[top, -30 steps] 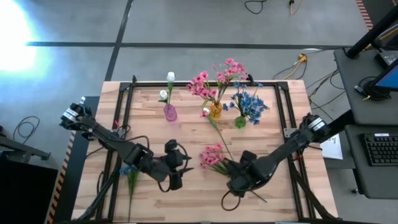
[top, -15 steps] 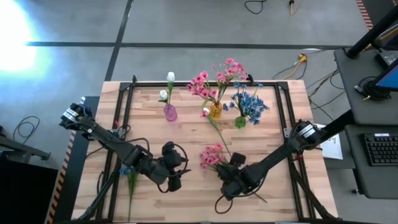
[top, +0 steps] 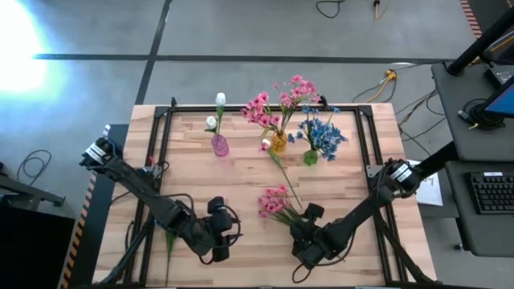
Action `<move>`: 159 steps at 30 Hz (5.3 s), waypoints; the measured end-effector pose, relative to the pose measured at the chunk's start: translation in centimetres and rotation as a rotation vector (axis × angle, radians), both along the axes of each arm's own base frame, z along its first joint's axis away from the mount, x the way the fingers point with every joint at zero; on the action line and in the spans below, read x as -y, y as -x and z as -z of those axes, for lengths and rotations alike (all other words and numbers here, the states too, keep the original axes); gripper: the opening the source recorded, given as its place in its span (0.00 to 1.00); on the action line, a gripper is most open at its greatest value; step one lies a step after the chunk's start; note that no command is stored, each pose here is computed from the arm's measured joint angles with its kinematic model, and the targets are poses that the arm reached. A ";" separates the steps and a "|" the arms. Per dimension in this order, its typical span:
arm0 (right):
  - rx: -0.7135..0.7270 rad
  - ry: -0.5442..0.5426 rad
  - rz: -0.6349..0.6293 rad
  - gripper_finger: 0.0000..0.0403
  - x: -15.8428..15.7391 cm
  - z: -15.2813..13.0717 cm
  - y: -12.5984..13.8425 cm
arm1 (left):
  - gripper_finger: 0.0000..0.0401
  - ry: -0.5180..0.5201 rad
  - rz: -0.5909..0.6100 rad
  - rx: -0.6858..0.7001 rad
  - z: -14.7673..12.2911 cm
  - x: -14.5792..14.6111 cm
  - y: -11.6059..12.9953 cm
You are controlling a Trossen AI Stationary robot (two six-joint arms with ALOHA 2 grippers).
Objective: Sort flowers into vase by color
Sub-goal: Put the pink flowers into the yellow vase
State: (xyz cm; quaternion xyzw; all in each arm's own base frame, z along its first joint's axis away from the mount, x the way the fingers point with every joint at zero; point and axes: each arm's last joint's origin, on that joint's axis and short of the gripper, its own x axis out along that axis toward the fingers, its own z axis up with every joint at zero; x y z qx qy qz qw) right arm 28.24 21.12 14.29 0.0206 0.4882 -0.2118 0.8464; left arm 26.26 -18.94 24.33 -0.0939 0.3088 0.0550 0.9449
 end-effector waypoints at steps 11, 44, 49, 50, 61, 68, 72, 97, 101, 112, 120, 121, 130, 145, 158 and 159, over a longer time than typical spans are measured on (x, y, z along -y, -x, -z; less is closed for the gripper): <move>0.080 -0.056 0.029 0.81 0.0 2.9 1.9 | 0.44 -0.010 0.003 -0.008 0.3 0.1 -0.1; 0.173 -0.154 -0.030 0.08 1.0 2.4 2.9 | 0.44 -0.067 -0.039 0.018 0.2 -0.7 -0.6; 0.241 -0.171 -0.061 0.04 1.1 0.0 3.0 | 0.44 -0.084 -0.025 0.024 0.2 -0.7 -0.8; 0.251 -0.171 -0.066 0.04 1.2 -0.4 3.0 | 0.44 -0.088 -0.022 0.024 0.2 -0.7 -0.8; 0.356 -0.192 -0.108 0.05 2.6 -6.0 4.8 | 0.44 -0.083 -0.009 0.045 -1.5 -1.3 0.2; 0.562 -0.082 -0.101 0.04 3.2 -9.3 7.6 | 0.44 -0.106 0.021 0.056 -2.0 -1.3 0.6; 0.706 -0.053 -0.097 0.04 3.2 -10.2 8.8 | 0.44 -0.106 0.028 0.069 -2.2 -1.2 0.5; 1.418 0.150 -0.556 0.04 0.2 -12.1 4.1 | 0.40 -0.161 0.200 0.813 -0.9 -1.2 -9.4; 1.415 0.182 -0.545 0.04 0.6 -11.6 3.4 | 0.38 -0.152 0.211 0.845 -0.4 -1.6 -9.9; 1.441 0.236 -0.537 0.04 3.1 -11.7 1.5 | 0.36 -0.114 0.200 0.885 -1.2 -1.7 -10.6; 1.453 0.235 -0.565 0.04 3.4 -11.8 1.2 | 0.33 -0.138 0.146 0.860 -1.8 -2.0 -11.2; 1.453 0.235 -0.565 0.04 3.5 -11.8 1.2 | 0.31 -0.141 0.135 0.858 -1.7 -2.0 -11.2; 1.450 0.233 -0.556 0.09 3.5 -11.8 1.2 | 0.02 -0.148 0.117 0.847 -1.7 -2.1 -11.2; 1.322 0.190 -0.463 0.43 2.8 -11.4 1.7 | 0.00 -0.196 0.105 0.698 -2.2 -2.3 -10.4; 1.182 0.178 -0.356 0.51 3.3 -11.9 2.0 | 0.00 -0.235 0.098 0.536 -2.8 -2.8 -9.1; 1.178 0.167 -0.351 0.51 3.4 -12.0 1.8 | 0.00 -0.235 0.098 0.536 -2.8 -2.8 -9.1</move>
